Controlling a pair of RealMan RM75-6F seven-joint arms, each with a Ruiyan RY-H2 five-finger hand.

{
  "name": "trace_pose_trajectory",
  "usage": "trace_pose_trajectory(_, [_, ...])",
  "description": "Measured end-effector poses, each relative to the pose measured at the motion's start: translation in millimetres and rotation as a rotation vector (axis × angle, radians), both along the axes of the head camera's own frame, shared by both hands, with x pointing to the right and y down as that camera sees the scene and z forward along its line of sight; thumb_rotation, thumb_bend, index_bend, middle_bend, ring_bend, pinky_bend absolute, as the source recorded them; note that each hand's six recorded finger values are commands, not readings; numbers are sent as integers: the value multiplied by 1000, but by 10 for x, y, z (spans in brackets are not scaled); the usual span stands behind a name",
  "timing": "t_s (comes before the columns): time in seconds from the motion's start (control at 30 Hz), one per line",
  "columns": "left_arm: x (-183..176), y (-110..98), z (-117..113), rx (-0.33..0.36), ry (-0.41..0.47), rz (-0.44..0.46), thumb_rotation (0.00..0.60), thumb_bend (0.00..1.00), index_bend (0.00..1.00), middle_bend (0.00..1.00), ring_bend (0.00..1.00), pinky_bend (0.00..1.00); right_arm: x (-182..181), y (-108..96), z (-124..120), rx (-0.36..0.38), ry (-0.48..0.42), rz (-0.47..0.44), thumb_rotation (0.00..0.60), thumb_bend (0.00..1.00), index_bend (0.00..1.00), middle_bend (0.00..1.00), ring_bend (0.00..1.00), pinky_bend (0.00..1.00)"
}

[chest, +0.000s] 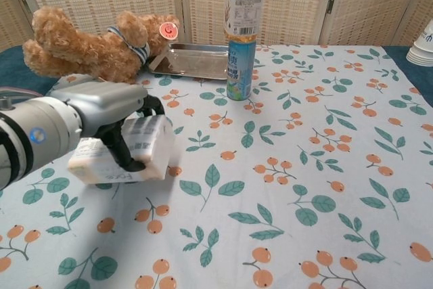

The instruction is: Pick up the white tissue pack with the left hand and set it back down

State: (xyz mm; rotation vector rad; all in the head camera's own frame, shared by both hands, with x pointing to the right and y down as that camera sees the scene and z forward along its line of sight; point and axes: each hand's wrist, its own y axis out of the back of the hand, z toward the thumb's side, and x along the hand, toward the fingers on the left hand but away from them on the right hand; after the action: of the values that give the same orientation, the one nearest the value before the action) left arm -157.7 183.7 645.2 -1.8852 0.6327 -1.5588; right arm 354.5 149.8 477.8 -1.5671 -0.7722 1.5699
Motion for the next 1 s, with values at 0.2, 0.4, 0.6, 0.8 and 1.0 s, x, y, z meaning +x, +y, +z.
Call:
trace_pose_trajectory(0.2, [53,-216,-153,86,302,-230,600,272,373,438,183,104,1,3,35,-12,2,2,600,122,97,2,0,0])
trace_pose_trajectory(0.4, [-11,-364,-173,125,602,-450,600,265,366,437,188,111,-3,15,77,-33,2,-1,600,122,95,2,0,0])
trace_pose_trajectory(0.6, [-122,-386,-22,167,770,-579,600,233,358,435,190,113,-10,24,101,-47,-1,0,600,122,94,1,0,0])
trace_pose_trajectory(0.8, [-208,-320,221,199,828,-716,600,232,332,402,166,106,11,7,124,-55,-2,11,600,121,94,2,0,0])
trace_pose_trajectory(1.0, [-231,-284,373,182,864,-785,600,230,333,401,165,97,12,1,134,-58,-2,11,600,122,94,1,0,0])
